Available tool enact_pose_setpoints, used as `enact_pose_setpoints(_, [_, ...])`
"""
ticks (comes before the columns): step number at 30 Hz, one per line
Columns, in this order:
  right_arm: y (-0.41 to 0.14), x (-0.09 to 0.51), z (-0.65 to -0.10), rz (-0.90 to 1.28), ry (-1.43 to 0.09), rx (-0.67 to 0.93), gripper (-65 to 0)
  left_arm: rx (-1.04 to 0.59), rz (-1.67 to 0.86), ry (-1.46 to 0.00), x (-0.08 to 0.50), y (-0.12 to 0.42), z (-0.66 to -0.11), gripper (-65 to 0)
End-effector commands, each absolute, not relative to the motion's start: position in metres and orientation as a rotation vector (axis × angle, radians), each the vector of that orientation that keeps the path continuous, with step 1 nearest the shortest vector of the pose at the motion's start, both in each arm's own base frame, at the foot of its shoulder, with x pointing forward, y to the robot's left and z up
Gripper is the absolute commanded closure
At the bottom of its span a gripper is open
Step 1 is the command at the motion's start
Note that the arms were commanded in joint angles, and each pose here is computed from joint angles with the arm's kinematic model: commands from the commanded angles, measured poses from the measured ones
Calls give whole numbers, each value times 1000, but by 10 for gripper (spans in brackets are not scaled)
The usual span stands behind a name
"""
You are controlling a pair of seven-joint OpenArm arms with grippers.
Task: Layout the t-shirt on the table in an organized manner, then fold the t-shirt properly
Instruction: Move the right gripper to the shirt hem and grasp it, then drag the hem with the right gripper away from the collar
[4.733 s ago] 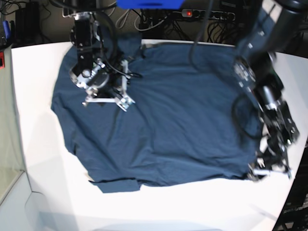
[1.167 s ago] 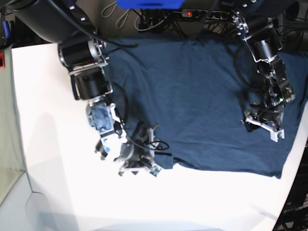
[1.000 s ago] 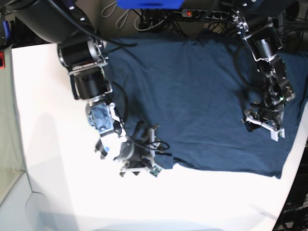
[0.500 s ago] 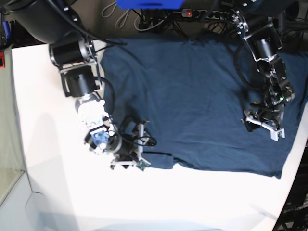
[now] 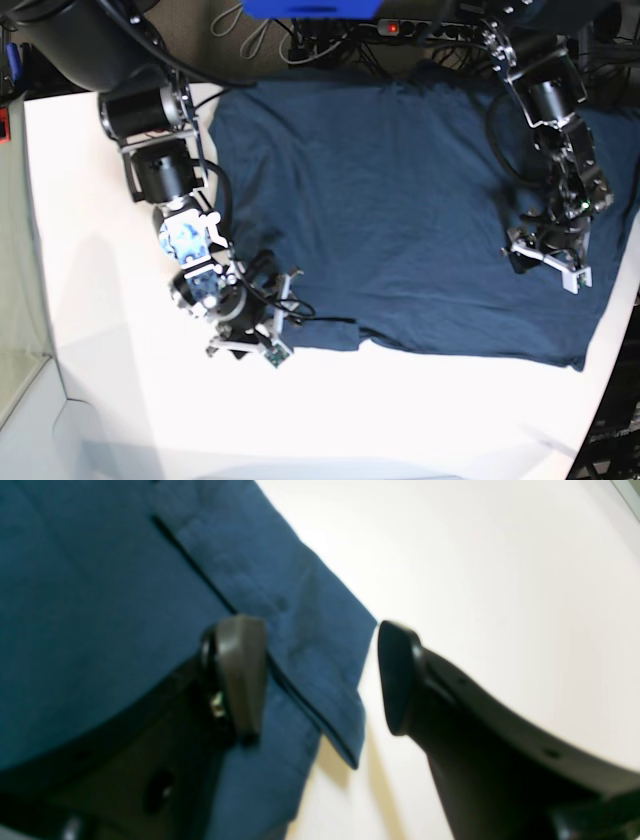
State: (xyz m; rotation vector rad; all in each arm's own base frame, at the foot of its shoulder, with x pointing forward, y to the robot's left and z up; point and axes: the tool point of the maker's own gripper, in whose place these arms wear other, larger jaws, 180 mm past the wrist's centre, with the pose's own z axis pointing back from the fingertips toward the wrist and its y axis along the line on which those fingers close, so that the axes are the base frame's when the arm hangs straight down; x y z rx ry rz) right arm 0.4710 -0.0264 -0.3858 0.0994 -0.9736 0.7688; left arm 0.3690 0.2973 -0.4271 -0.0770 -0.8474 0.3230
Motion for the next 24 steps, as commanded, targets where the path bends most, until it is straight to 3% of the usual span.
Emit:
enact_pose_setpoints(1, [-20,488,-359,761,-1052,100,-357,-63,313,-794,362,299,-434,-341])
enact_pose_setpoints(8, [-20,485,-363,760,-1043,103,-329,-64,314,-784,358,299,-437,-341])
enact_pose_setpoints(11, [-19,485,-363,759,-1042,105,-209,-64,314,-784,358,299,-437,-341])
enact_pose_setpoints(14, [-19,485,-363,759,-1042,105,-29,-62,313,-784,358,299,-437,-341])
enact_pose_setpoints(15, [-20,485,-363,758,-1043,104,0,-62,313,-784,358,299,-437,-341])
enact_pose_setpoints(24, [-23,500,-344,762,-1081,82,0,-60,315,-772,352,300,-442,-341])
